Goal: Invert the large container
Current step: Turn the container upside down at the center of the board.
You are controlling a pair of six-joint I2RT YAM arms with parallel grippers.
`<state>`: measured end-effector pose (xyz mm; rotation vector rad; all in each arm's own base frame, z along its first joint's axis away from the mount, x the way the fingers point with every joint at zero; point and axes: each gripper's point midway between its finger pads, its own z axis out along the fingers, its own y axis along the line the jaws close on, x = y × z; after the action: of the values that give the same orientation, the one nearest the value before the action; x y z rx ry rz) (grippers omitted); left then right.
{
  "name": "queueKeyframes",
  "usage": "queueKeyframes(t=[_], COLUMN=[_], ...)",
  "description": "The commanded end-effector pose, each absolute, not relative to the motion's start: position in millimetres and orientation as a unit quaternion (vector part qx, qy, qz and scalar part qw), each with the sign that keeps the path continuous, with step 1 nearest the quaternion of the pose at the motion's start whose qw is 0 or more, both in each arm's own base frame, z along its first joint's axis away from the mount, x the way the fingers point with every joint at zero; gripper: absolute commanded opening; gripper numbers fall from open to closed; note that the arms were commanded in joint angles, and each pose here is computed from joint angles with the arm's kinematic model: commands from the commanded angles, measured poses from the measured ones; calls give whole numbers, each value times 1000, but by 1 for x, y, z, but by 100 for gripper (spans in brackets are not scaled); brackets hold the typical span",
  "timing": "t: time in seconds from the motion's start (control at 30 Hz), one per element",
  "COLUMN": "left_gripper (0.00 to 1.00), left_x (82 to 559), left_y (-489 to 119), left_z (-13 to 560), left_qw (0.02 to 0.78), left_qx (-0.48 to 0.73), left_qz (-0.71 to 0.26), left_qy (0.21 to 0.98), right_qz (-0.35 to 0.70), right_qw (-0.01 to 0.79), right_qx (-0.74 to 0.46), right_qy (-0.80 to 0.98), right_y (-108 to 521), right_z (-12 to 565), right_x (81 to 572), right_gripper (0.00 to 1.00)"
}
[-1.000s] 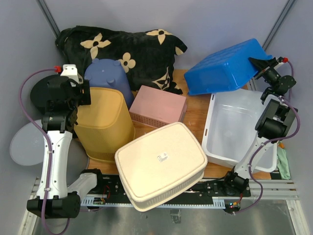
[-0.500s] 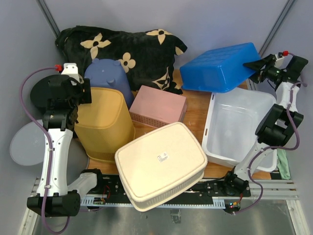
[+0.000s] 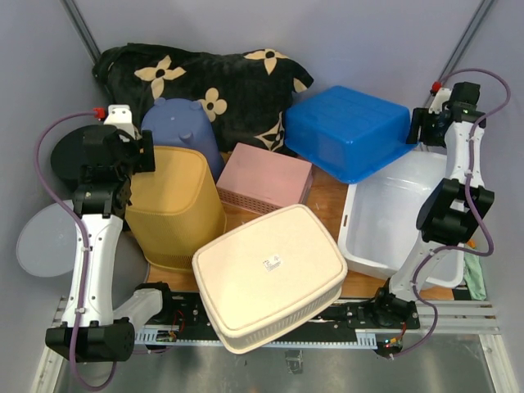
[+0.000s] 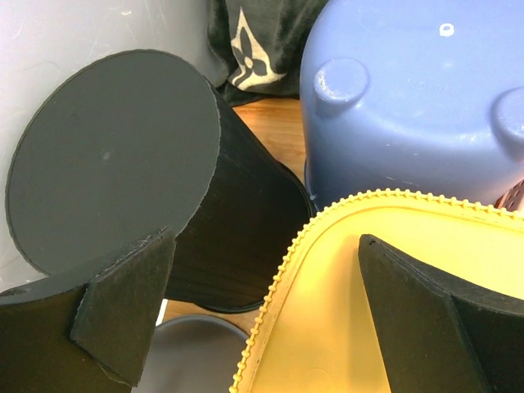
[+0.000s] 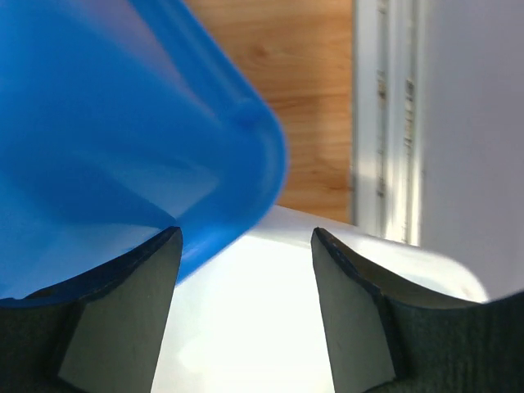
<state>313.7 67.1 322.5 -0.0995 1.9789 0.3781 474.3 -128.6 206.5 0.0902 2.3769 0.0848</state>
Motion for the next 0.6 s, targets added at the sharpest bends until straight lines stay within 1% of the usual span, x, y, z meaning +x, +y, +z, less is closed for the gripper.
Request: queueKeyframes(t=[0.0,0.07,0.13,0.2,0.27,0.4,0.5,0.57], left_gripper=[99,99,99,99,99,99,99,99], left_x=[288,288,287,286,284,285,292,298], left_y=[65,65,65,64,63,56,52,47], left_z=[253,253,254,254,253,249,250,255], left_qw=[415,415,416,417,418,415,414,416], left_qx=[-14,-14,-14,-14,-10,6,13,18], left_qz=[152,152,152,152,148,131,121,109], left_qy=[897,897,896,896,896,900,902,903], right_qz=[-81,-80,-56,-35,-14,-45,-79,-86], right_qw=[312,318,316,310,297,322,366,384], right_qx=[-6,-23,-56,-96,-139,-200,-223,-229], right_qy=[946,944,945,945,944,924,900,890], right_y=[-166,-164,-150,-134,-117,-106,-101,-97], right_z=[196,205,216,227,224,235,256,270], right_x=[458,456,444,422,392,351,339,334], right_gripper=[66,66,66,65,65,67,69,72])
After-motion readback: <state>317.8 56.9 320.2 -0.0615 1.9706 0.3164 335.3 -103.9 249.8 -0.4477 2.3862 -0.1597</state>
